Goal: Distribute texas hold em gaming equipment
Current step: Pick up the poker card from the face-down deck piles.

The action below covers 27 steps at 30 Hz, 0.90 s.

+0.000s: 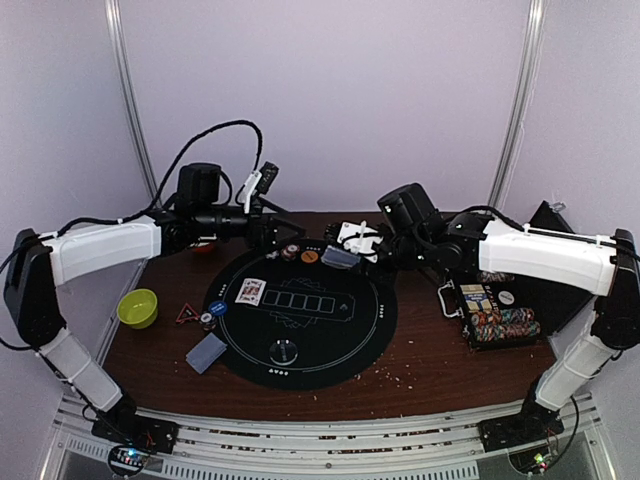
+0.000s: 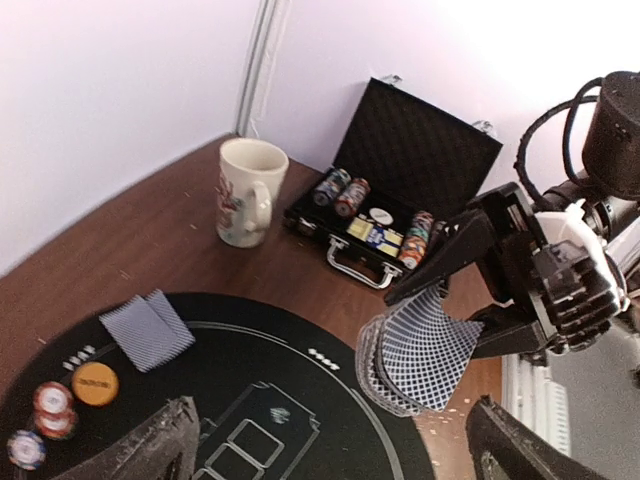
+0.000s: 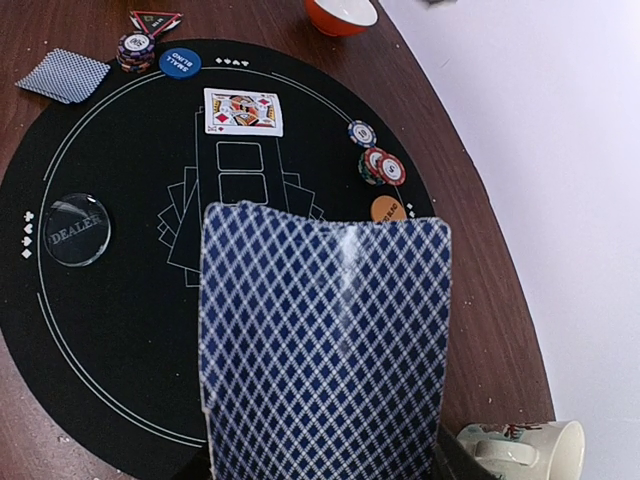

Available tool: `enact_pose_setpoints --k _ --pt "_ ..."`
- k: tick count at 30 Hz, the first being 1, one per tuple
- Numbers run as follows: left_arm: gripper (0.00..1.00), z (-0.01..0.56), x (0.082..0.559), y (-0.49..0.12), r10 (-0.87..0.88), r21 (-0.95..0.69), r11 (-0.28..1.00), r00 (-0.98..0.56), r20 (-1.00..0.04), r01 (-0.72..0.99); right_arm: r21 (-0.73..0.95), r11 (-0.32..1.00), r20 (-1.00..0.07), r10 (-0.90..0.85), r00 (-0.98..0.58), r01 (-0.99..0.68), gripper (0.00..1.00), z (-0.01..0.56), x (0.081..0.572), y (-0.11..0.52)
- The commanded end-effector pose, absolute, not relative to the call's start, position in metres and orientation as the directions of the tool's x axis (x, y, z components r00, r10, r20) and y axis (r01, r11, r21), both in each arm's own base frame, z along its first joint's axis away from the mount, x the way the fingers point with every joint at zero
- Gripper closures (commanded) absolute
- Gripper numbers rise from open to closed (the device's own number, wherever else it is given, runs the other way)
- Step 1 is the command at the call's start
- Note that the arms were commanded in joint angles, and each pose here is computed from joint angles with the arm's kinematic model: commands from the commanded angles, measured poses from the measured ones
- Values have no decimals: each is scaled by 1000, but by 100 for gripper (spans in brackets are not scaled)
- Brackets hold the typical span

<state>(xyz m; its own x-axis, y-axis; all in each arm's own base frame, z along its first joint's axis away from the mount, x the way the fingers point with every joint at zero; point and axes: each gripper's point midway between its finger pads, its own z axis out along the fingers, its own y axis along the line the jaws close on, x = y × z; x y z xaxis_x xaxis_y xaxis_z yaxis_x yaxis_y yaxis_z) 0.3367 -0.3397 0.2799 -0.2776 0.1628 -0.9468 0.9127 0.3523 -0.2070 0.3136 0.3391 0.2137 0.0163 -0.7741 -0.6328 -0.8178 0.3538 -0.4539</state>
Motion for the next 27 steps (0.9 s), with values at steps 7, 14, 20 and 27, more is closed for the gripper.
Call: enact_pose_setpoints --k 7,14,20,27 --pt "17 268 326 -376 114 -496 217 -527 -842 841 -444 337 -663 -747 51 -830 53 224 311 357" --pt "23 247 324 -392 167 -495 225 -534 -829 839 -443 328 -665 -744 60 -835 53 225 311 364" --pt "24 234 335 -395 192 -464 300 -529 -826 834 -440 319 -669 -740 69 -839 53 224 309 369" --pt "45 235 337 -397 193 -460 310 -529 -826 832 -443 317 -667 -741 72 -839 53 224 308 370"
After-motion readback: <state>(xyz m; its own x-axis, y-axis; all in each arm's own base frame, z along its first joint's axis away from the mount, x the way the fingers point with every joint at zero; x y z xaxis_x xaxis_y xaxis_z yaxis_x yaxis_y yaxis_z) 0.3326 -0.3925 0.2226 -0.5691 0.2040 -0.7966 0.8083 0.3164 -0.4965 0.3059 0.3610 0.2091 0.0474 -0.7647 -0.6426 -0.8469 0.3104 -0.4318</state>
